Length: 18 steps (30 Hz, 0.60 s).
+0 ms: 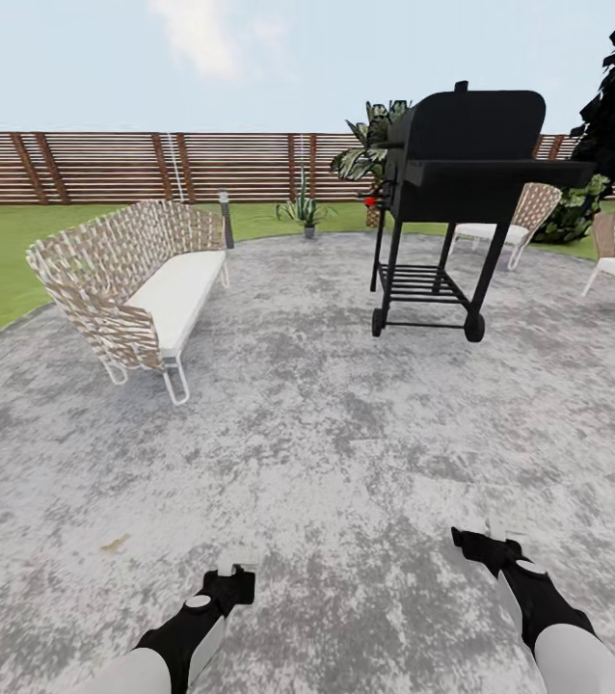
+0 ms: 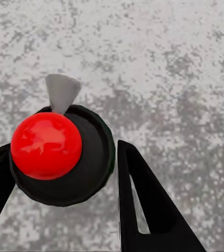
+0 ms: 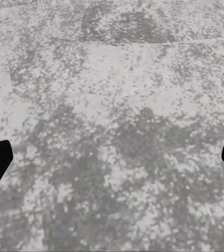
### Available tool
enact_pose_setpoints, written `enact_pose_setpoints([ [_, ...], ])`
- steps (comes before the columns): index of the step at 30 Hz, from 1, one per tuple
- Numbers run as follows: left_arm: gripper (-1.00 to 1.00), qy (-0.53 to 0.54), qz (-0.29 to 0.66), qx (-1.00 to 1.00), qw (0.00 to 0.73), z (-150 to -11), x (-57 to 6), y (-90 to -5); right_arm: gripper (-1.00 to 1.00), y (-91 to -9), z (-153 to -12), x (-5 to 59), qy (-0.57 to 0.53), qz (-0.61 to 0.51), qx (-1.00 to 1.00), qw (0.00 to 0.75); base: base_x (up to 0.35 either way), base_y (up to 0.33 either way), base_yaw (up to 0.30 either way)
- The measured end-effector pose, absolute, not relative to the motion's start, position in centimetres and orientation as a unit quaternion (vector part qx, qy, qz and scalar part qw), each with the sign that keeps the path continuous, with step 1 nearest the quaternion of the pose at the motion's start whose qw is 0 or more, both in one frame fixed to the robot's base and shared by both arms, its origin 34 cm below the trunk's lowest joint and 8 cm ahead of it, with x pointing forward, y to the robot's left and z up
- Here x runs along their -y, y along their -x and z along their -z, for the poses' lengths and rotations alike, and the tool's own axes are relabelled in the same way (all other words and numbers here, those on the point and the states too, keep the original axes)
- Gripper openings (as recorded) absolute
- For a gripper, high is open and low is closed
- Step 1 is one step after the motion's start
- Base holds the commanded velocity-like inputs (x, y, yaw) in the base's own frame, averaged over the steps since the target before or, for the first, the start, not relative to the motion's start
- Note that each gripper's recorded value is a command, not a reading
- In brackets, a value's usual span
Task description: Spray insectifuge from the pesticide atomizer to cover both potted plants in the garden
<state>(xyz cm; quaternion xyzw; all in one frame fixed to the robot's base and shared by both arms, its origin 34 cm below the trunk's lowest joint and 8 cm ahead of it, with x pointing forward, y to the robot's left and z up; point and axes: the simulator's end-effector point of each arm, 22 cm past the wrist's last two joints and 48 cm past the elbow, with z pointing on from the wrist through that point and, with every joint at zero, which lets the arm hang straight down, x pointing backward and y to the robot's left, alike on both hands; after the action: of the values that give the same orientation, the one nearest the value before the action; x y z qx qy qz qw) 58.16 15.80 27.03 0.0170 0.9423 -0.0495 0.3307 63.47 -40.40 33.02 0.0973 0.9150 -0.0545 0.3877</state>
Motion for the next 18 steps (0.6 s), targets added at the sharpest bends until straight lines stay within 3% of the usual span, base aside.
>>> enact_pose_setpoints([
  [18, -1.0, -0.017, 0.048, -0.942, 0.331, -27.03, -15.97, -58.19, 1.0, -63.56, -33.12, 40.4, -0.094, 0.055, -0.915, 0.389, 0.333, -0.103, 0.001],
])
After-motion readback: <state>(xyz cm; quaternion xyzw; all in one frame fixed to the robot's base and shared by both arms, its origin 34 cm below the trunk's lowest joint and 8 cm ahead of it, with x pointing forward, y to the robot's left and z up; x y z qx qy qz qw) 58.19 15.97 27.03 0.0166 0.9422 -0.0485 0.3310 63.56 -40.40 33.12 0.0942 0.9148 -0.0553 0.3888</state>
